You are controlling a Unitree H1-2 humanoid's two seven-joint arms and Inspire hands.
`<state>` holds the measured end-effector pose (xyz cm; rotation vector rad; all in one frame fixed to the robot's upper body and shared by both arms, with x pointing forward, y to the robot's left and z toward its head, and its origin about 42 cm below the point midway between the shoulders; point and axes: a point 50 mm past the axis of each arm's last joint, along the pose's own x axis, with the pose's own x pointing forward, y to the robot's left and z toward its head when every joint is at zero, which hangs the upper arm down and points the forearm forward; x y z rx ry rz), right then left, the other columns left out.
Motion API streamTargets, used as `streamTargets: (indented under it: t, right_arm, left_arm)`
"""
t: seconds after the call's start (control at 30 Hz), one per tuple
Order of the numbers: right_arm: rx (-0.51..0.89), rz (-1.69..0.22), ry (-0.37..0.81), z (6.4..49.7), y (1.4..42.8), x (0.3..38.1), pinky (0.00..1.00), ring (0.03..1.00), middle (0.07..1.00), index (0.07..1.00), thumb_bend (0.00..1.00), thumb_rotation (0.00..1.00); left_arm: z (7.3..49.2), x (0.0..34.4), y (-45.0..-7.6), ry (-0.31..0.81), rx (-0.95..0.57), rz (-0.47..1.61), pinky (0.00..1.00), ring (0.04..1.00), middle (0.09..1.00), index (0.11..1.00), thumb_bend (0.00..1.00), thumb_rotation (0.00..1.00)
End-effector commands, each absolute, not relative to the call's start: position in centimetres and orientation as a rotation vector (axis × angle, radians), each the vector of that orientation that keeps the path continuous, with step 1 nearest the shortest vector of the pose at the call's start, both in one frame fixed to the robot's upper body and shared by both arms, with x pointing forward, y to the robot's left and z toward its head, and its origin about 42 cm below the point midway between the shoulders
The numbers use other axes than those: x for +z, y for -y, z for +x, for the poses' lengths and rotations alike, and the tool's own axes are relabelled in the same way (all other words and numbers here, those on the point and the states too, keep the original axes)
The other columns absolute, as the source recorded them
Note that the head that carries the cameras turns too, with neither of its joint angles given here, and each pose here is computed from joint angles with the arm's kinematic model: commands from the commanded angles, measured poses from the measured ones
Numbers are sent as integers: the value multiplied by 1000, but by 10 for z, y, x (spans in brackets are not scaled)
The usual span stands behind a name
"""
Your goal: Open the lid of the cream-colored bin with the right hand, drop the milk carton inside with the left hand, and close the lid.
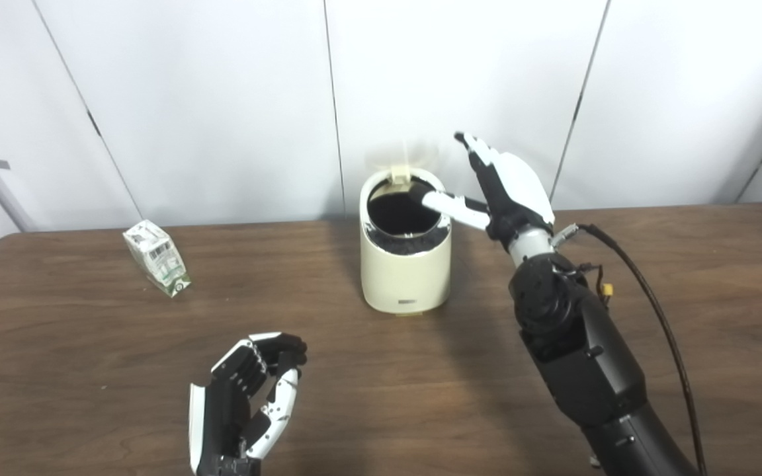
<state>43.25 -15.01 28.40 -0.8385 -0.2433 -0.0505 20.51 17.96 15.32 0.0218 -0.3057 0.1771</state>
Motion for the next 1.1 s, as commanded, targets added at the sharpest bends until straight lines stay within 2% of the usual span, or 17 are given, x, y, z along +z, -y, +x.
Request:
streamTargets:
  t: [0.0,0.1,0.17,0.27,0.33,0.43,0.5,0.53,0.63,0.7,0.77,0.83,0.97,1.07]
  right_arm:
    - [-101,-784,331,425,154,309,919,986,984,965,898,956]
    - [-120,-754,368,409,161,313,891,977,990,978,903,964]
    - [-127,-717,402,392,167,314,853,959,996,984,855,926]
    - [-154,-670,481,363,174,310,775,912,962,948,718,864]
    - [-167,-638,529,345,179,305,770,905,950,934,631,816]
    - [-200,-605,570,313,189,292,761,888,926,914,444,727]
    - [-221,-585,611,292,195,280,745,870,901,893,368,670]
    - [-234,-584,629,280,199,272,709,834,860,849,291,591]
    - [-262,-556,626,251,206,247,640,766,789,767,189,533]
    - [-276,-528,601,235,210,229,622,743,762,739,176,518]
    - [-293,-503,576,221,214,213,551,680,718,697,188,390]
    - [-287,-460,567,214,217,201,528,648,685,670,223,337]
    - [-252,-320,543,203,225,189,539,640,665,647,280,278]
    - [-259,-289,489,194,229,183,555,651,675,651,278,244]
  left_arm:
    - [200,157,-182,346,187,29,495,558,576,569,214,150]
    - [201,157,-183,347,185,31,495,558,577,570,208,140]
    - [201,157,-184,345,187,26,492,555,575,568,208,130]
    - [201,157,-185,345,186,21,492,556,577,569,207,121]
    - [200,157,-186,346,189,25,493,555,576,568,207,122]
    - [200,157,-188,344,191,18,493,554,574,567,214,126]
    - [199,158,-189,340,187,7,500,561,578,569,217,131]
    - [199,158,-190,341,186,6,501,563,578,569,224,160]
    - [200,157,-193,346,185,6,502,564,578,570,234,196]
    - [200,157,-195,345,186,5,502,566,581,572,237,200]
    - [201,157,-197,342,189,8,503,567,580,571,231,200]
    - [202,156,-198,345,191,5,502,567,580,570,233,196]
    - [203,156,-200,352,191,26,495,560,578,570,226,217]
    - [204,156,-202,354,192,27,491,553,571,569,225,206]
